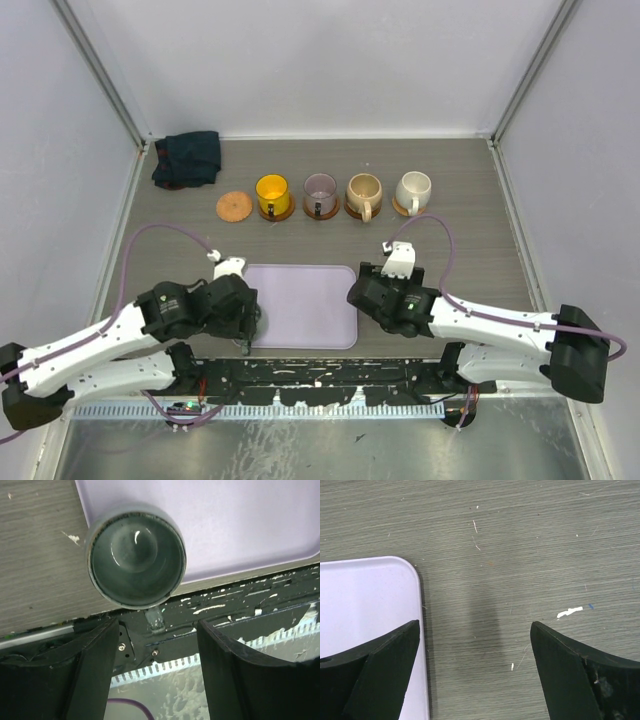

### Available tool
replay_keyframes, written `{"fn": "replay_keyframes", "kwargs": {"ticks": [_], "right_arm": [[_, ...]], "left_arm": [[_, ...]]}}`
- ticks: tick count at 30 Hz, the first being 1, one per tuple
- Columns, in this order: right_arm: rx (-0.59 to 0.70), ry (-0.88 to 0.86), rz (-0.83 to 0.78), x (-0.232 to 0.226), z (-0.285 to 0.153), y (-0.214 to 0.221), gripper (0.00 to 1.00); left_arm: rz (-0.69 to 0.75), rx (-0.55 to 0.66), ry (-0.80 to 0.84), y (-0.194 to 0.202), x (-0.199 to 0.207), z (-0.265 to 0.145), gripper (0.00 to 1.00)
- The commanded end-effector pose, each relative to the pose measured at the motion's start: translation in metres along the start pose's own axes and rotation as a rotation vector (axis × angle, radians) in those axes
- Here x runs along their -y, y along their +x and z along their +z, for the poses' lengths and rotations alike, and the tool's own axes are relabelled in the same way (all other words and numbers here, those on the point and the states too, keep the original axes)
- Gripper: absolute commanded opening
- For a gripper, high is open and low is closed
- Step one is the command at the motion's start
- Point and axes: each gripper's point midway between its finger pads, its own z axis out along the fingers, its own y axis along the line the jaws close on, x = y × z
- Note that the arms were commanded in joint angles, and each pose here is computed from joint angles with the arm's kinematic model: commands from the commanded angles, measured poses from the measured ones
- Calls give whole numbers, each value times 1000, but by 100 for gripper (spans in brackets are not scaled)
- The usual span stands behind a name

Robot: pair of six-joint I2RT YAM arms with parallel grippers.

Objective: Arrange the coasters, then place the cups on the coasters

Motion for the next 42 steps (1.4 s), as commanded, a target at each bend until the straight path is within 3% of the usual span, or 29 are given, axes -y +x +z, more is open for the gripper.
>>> {"fn": "replay_keyframes", "kwargs": {"ticks": [1,12,27,42], "right_arm": [[32,-31,46,-14,-2,-14,96],[7,-41,43,-14,0,-5,96],[-37,-48,63,-10,2,12,97],[-53,-54,64,-12,3,16,96]], "left_arm": [[-16,-43,-31,15,-2,1,65],[39,-81,-62,41,13,26,62],[0,17,-137,42,-4,65,52],[5,-2,-145,49,0,79,33]]}}
